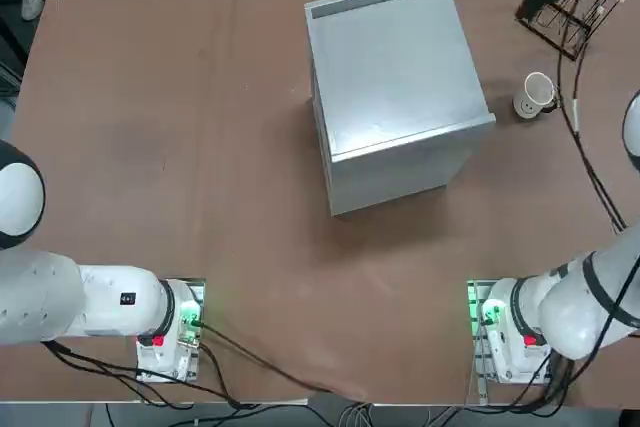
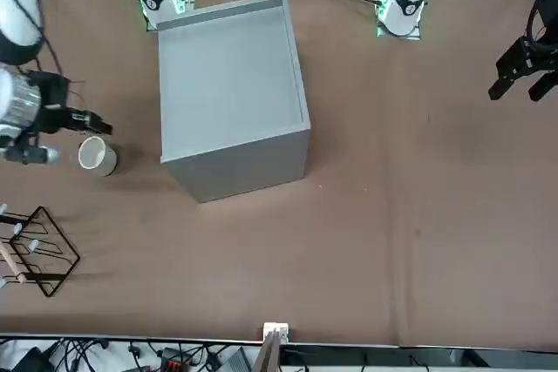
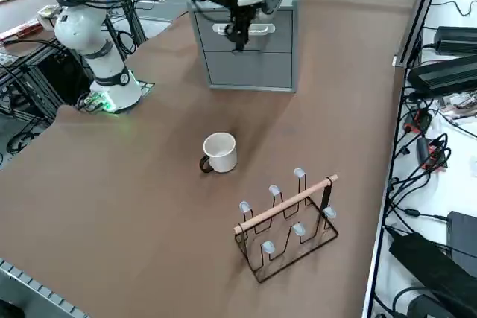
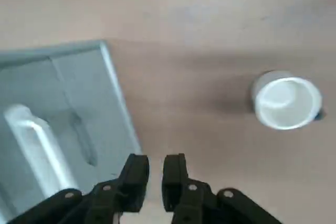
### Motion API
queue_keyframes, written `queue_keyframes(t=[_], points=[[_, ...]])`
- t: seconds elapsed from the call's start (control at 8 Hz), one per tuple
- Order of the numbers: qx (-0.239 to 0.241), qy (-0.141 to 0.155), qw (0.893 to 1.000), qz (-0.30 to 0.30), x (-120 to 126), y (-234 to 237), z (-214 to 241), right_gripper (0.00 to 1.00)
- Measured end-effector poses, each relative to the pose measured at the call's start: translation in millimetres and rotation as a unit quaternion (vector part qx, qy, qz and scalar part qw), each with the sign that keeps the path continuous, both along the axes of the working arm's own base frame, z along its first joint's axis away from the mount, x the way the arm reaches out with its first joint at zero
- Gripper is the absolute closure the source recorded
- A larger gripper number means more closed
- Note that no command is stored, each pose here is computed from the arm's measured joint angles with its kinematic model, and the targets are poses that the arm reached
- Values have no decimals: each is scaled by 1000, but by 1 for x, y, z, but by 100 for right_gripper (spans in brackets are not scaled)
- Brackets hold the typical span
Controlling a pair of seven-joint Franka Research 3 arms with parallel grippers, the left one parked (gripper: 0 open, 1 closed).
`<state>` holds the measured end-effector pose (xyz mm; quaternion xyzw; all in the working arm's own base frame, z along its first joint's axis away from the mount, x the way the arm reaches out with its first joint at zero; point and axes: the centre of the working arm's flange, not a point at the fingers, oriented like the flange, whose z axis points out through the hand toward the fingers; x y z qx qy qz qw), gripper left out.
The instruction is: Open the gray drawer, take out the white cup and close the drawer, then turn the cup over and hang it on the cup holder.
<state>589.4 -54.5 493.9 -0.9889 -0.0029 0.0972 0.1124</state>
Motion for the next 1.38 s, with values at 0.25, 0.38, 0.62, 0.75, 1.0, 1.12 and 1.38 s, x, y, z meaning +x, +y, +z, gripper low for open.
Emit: queue_keyframes(t=[0.25, 0.38, 0.62, 0.75, 1.0, 1.12, 1.38], points=[[17, -14, 998, 63, -14, -71, -3, 65], [28, -24, 995, 90, -23, -104, -6, 60], [49, -38, 988, 140, -41, -157, -19, 56], [57, -44, 983, 166, -48, -174, -28, 56], [64, -64, 972, 218, -56, -196, -47, 55], [62, -79, 964, 247, -59, -207, -57, 54], [55, -109, 944, 305, -70, -229, -77, 52]])
